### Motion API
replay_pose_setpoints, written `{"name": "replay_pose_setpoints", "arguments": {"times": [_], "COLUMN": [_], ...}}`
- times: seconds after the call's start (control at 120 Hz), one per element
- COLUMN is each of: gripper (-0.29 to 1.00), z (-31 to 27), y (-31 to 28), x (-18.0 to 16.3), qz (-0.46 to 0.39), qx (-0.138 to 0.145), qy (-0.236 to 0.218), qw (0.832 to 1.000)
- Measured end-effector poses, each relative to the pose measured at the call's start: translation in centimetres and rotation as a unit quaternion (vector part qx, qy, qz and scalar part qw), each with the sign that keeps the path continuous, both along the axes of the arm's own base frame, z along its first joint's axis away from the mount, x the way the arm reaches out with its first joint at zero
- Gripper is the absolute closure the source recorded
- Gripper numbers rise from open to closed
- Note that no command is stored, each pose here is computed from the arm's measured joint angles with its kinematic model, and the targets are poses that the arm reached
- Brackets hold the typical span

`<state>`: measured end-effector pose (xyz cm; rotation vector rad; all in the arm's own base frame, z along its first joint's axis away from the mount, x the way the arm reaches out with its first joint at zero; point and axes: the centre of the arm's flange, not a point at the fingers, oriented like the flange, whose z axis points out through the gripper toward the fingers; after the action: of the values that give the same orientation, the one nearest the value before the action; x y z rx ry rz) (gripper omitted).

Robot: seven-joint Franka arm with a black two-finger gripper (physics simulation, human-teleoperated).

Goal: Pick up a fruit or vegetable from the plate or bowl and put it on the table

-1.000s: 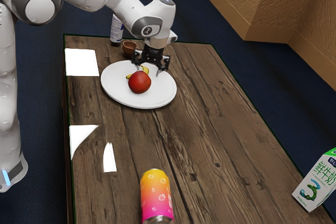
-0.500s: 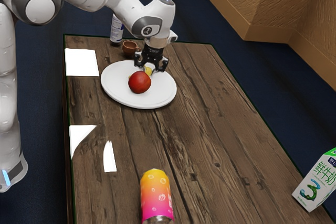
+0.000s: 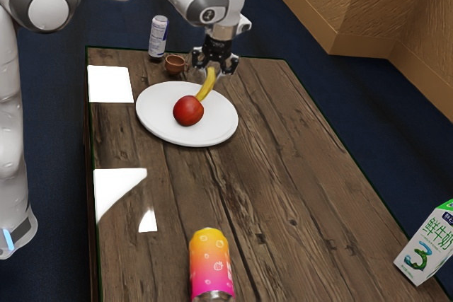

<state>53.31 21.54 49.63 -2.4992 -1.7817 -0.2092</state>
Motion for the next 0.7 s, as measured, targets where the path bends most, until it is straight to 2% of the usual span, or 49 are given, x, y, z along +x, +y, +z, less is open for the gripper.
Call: {"name": "replay_pose_setpoints", "arguments": {"times": [0.2, 0.275, 0.458, 0.7], "gripper": [0.58, 0.58, 0.58, 0.59], "z": [3.7, 4.3, 5.2, 5.0], "y": [-0.6, -1.2, -9.6, -12.6], "x": [1.3, 2.8, 8.8, 11.4], "qz": [-0.008, -0.017, -0.094, -0.121], "qx": [0.009, 0.013, 0.021, 0.018], "qy": [-0.017, -0.021, -0.036, -0.043], "qw": [1.000, 1.000, 0.995, 0.992]}}
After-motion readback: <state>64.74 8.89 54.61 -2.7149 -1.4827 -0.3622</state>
